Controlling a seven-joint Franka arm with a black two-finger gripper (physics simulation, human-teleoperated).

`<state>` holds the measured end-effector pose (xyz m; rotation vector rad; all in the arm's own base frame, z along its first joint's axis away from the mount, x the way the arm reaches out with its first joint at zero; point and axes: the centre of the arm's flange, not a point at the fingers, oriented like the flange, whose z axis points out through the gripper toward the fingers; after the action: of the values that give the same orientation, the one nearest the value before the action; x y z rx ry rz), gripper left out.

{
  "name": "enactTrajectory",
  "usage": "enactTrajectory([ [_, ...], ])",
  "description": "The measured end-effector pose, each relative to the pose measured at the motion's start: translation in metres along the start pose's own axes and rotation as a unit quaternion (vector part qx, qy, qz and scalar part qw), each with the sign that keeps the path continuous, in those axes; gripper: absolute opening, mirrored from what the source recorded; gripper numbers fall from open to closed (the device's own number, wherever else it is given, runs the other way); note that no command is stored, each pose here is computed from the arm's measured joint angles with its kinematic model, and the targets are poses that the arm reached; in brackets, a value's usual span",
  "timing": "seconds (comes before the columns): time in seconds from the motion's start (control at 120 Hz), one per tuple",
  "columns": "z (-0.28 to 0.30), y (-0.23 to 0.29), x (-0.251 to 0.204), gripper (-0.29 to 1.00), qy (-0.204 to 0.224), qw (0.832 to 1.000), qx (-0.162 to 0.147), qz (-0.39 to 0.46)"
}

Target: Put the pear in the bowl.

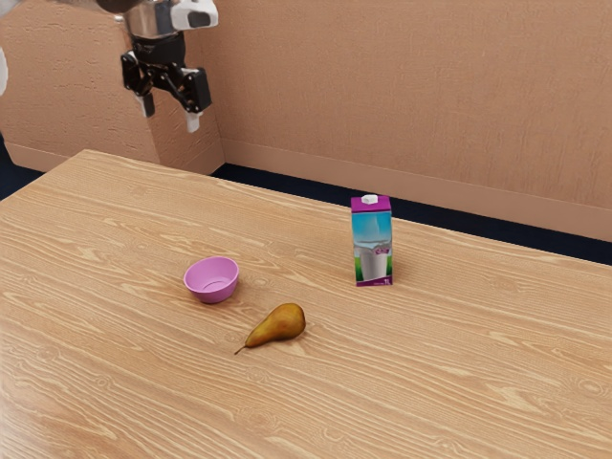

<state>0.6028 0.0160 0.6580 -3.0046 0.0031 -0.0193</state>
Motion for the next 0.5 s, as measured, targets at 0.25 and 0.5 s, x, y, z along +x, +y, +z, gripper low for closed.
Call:
enactTrajectory([
  [0.25, 0.018, 0.005, 0.004, 0.70, -0.010, 1.000, -0.002, 0.029],
  [0.5, 0.165, 0.030, 0.008, 0.70, -0.055, 0.983, -0.017, 0.177],
])
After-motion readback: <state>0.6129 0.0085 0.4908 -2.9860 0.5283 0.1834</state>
